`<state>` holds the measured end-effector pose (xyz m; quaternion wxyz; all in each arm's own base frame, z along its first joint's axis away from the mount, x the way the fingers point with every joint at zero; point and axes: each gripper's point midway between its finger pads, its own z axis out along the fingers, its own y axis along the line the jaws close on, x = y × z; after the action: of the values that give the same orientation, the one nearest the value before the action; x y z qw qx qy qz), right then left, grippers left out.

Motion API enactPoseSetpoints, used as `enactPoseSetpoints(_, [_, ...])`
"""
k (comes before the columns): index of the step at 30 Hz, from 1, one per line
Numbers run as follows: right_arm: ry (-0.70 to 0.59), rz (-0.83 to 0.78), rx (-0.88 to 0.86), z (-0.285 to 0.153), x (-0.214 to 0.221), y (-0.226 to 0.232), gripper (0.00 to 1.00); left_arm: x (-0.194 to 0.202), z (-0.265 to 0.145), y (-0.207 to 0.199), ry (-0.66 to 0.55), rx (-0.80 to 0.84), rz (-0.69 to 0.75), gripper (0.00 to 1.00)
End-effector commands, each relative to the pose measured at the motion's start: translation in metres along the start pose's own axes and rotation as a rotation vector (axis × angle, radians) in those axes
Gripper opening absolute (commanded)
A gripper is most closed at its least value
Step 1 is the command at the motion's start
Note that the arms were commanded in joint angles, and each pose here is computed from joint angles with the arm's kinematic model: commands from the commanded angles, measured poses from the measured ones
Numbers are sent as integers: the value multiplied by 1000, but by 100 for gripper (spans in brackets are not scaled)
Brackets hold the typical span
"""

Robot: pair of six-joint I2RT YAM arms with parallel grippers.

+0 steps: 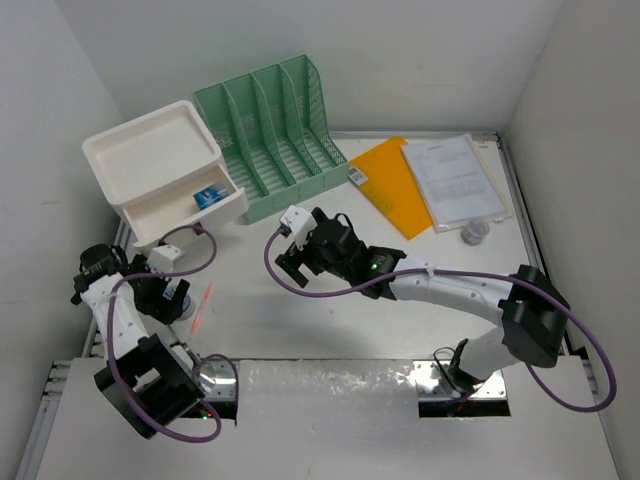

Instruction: Organize the desk

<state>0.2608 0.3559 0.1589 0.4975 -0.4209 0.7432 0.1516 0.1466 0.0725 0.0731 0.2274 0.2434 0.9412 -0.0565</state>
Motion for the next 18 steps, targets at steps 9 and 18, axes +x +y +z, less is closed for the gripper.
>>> enactPoseSetpoints(9, [-47,-1,37,-1,-22,-9,99,-6,28,-2,-30,74,32,95])
enactPoseSetpoints(18, [-56,1,46,-6,-22,-11,99,-14,32,1,-76,60,28,67])
